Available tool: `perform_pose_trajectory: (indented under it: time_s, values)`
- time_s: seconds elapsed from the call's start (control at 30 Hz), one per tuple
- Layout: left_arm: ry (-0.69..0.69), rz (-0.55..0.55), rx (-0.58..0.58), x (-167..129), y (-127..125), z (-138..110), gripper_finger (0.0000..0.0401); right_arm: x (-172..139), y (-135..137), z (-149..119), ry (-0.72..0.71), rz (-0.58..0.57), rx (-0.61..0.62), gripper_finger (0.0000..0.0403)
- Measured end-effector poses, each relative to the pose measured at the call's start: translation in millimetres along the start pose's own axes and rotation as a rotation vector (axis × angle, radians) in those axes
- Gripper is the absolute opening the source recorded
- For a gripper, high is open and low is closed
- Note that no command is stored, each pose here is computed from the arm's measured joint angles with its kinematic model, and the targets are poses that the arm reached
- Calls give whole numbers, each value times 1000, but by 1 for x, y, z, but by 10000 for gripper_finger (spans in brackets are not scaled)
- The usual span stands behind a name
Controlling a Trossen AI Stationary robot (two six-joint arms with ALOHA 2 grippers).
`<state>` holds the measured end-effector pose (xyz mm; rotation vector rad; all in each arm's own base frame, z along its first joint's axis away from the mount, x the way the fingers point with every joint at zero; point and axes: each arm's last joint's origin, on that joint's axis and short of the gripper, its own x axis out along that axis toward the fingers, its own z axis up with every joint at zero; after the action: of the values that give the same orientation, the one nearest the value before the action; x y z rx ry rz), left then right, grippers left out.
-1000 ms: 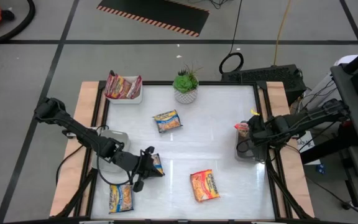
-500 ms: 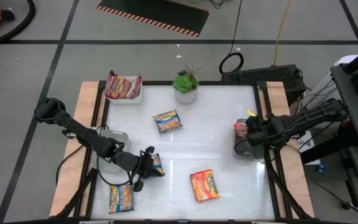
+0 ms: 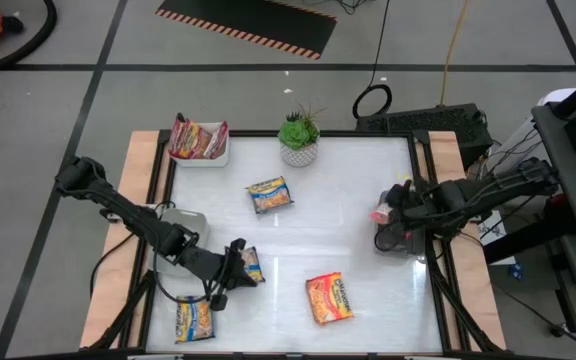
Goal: Sort Maruchan noodles
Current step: Put the top orange noodle pack into the black bin
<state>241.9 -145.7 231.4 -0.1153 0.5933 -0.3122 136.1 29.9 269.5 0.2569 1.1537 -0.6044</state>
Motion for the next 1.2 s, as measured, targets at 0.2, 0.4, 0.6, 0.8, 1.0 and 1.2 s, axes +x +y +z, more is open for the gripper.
perform_pose_trajectory:
  time_s: [0.2, 0.4, 0.6, 0.8, 1.0, 1.2]
  values:
    - [18, -12, 5, -1, -5, -3, 3, 10, 25, 8, 64, 205, -19, 109]
    - [21, -26, -5, -1, -9, -5, 3, 27, 44, 5, 244, 197, -68, 83]
    - [18, -31, -4, -2, -10, -5, 3, 39, 44, -1, 370, 42, -59, 58]
    - [-9, -40, 2, -2, -11, -2, 3, 42, 39, -4, 406, -80, -18, 45]
    - [-31, -46, 28, -2, -12, 0, 3, 39, 27, -8, 390, -304, 9, 45]
    - [-44, -40, 20, -1, -9, 2, 3, 38, 26, -7, 341, -292, 9, 45]
